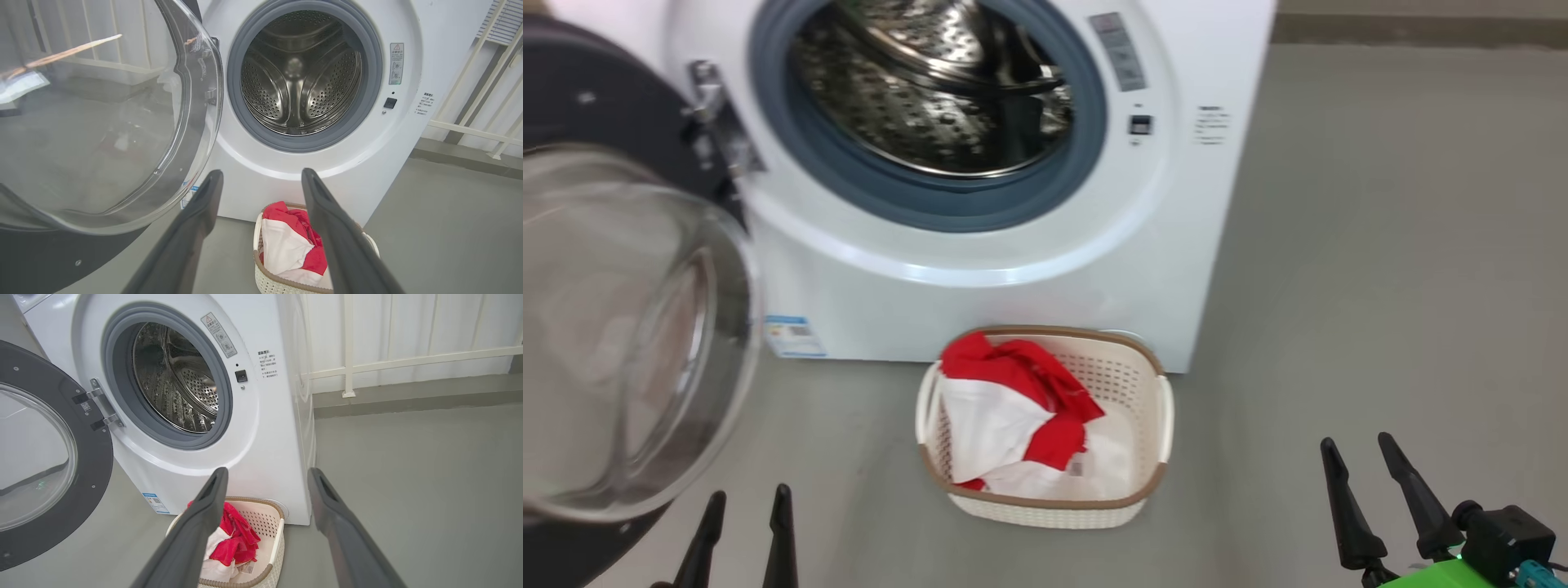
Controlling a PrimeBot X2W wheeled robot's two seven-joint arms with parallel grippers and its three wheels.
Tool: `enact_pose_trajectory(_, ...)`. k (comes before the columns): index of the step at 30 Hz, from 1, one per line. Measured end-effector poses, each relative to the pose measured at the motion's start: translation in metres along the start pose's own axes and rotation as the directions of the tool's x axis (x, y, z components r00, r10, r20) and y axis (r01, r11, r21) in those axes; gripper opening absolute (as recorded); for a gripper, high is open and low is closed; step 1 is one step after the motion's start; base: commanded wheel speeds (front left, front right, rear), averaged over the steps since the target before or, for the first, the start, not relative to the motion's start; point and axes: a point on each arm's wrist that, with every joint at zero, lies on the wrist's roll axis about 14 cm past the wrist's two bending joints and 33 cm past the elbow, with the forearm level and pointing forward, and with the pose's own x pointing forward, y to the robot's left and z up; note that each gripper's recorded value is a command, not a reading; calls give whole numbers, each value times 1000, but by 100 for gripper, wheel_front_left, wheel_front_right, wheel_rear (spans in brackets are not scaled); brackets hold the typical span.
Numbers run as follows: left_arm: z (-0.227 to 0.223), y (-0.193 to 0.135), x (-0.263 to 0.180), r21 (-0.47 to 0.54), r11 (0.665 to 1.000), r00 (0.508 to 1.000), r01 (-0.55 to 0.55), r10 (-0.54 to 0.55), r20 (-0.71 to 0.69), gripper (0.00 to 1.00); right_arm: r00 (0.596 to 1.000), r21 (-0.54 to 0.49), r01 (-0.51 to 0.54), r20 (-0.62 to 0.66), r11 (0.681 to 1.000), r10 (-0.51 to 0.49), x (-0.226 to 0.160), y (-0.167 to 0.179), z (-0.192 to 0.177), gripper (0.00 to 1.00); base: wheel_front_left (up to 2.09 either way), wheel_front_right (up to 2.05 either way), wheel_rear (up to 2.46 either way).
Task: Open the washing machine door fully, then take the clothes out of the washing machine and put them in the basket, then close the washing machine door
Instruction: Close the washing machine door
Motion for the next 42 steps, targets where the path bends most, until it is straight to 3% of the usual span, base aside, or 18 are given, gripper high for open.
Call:
enact_pose_trajectory(11, 2, 49, -50, -22, 984, 984, -176, 176, 11, 100, 980, -10, -186, -71, 982, 185, 17, 56, -20, 100, 0, 0, 0)
enact_pose_trajectory(23, 17, 92, -94, -72, 928, 926, -367, 371, 65, 100, 918, 8, -373, -140, 928, 370, 27, 119, -42, 100, 0, 0, 0)
enact_pose_trajectory(32, 22, 106, -107, -90, 893, 891, -442, 449, 74, 100, 890, 28, -425, -167, 905, 424, 35, 138, -52, 100, 0, 0, 0)
enact_pose_trajectory(42, 25, 108, -109, -95, 887, 884, -452, 460, 84, 100, 880, 24, -445, -176, 895, 442, 33, 142, -54, 100, 0, 0, 0)
